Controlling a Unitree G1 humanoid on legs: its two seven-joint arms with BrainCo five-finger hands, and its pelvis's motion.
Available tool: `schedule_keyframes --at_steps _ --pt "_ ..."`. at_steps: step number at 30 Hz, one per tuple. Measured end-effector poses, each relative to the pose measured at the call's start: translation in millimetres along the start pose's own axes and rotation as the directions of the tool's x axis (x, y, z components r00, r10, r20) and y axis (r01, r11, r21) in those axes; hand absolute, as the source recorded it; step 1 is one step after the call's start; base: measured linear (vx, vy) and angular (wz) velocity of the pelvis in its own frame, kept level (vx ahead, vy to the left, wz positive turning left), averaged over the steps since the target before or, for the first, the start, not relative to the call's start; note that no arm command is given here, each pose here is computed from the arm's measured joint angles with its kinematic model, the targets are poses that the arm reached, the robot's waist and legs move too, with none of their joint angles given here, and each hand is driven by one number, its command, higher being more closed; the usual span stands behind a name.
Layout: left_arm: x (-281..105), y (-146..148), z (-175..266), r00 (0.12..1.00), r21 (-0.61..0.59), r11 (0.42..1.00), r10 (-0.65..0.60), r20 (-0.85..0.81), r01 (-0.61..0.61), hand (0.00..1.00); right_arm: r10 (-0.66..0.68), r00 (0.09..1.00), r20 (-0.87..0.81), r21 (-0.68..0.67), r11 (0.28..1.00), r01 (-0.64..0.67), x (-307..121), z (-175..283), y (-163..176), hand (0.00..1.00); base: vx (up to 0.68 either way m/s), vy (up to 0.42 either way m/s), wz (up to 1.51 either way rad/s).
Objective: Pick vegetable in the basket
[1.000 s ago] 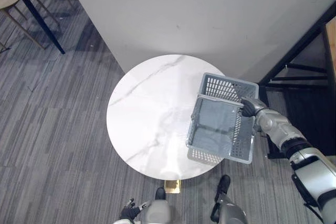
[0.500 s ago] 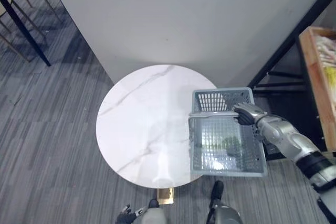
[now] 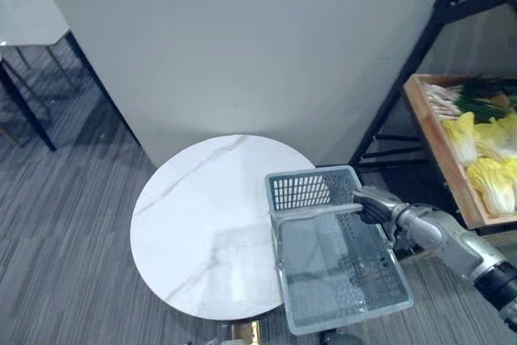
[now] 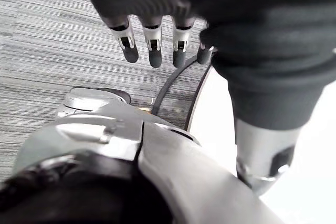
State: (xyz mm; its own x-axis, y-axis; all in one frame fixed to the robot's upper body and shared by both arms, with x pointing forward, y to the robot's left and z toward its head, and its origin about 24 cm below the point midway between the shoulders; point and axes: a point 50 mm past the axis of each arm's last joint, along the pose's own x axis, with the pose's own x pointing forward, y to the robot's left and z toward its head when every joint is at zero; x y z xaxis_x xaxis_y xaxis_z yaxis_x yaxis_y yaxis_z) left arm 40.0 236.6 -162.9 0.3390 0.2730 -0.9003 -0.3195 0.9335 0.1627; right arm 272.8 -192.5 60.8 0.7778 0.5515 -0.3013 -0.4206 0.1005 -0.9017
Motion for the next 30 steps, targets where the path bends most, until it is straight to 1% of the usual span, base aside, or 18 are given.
schedule_keyframes --at_steps 2,4,5,6,8,10,11,12,13,15,18,21,22,23,26,30 --pt "0 1 1 1.000 0.021 1.000 0.000 0.006 0.000 0.00 -0.008 1.000 -0.014 -0.008 1.000 0.008 -9 -2 1 1.00 -0.17 0.130 -0.67" --pt "1 6 7 1.000 0.052 0.999 0.005 0.021 -0.006 0.00 -0.039 0.999 -0.012 -0.029 0.999 0.039 -15 0 -7 1.00 -0.26 0.173 -1.11" --pt "3 5 12 1.000 0.073 0.997 0.001 0.027 -0.003 0.00 -0.070 0.998 0.001 -0.044 0.997 0.070 -12 3 -16 1.00 -0.36 0.157 -1.85" --pt "2 7 5 1.000 0.083 0.997 0.004 0.003 -0.005 0.00 -0.077 0.997 0.023 -0.050 0.996 0.078 -8 9 -19 1.00 -0.35 0.132 -1.93" --pt "2 6 2 1.000 0.124 0.992 0.000 -0.011 0.001 0.00 -0.073 0.997 0.041 -0.053 0.996 0.075 -7 13 -18 1.00 -0.22 0.085 -1.32" --pt "2 7 2 1.000 0.138 0.990 0.004 -0.014 -0.002 0.00 -0.072 0.996 0.056 -0.060 0.995 0.075 -4 16 -19 1.00 -0.18 0.067 -1.13" --pt "4 10 12 1.000 0.149 0.989 0.007 0.007 -0.008 0.00 -0.080 0.994 0.069 -0.061 0.995 0.084 -2 19 -22 1.00 -0.29 0.045 -1.26" --pt "4 9 11 1.000 0.152 0.988 0.004 0.000 -0.004 0.00 -0.084 0.993 0.079 -0.061 0.994 0.089 2 23 -22 1.00 -0.35 -0.009 -2.01" --pt "2 2 -1 0.999 0.139 0.990 -0.010 -0.034 0.014 0.00 -0.086 0.990 0.116 -0.082 0.992 0.096 8 31 -24 1.00 -0.31 -0.019 -1.75" --pt "2 2 1 0.999 0.148 0.989 -0.009 -0.033 0.014 0.00 -0.072 0.990 0.121 -0.080 0.993 0.082 9 31 -21 1.00 -0.18 -0.037 -1.42" --pt "2 3 1 0.999 0.192 0.981 -0.013 -0.032 0.019 0.00 -0.073 0.988 0.139 -0.075 0.994 0.084 13 36 -17 1.00 -0.18 -0.170 -1.52" --pt "4 1 8 1.000 0.208 0.978 -0.018 -0.015 0.021 0.00 -0.060 0.987 0.149 -0.094 0.993 0.074 15 39 -13 1.00 -0.14 -0.336 -1.16" --pt "4 -4 9 0.999 0.210 0.977 -0.029 -0.014 0.031 0.00 -0.056 0.988 0.145 -0.103 0.992 0.071 15 39 -13 1.00 -0.07 -0.284 -0.78" --pt "4 -14 8 0.998 0.213 0.975 -0.056 -0.018 0.058 0.00 -0.042 0.990 0.132 -0.113 0.992 0.057 14 37 -10 1.00 -0.07 -0.266 -0.61" --pt "5 -18 8 0.998 0.227 0.971 -0.066 -0.022 0.069 0.00 -0.011 0.995 0.101 -0.123 0.992 0.023 5 31 -1 1.00 -0.08 -0.229 -0.34" --pt "5 -21 9 0.998 0.218 0.974 -0.064 -0.011 0.065 0.00 -0.011 0.997 0.078 -0.102 0.995 0.019 -1 27 5 1.00 -0.07 -0.112 -0.57"
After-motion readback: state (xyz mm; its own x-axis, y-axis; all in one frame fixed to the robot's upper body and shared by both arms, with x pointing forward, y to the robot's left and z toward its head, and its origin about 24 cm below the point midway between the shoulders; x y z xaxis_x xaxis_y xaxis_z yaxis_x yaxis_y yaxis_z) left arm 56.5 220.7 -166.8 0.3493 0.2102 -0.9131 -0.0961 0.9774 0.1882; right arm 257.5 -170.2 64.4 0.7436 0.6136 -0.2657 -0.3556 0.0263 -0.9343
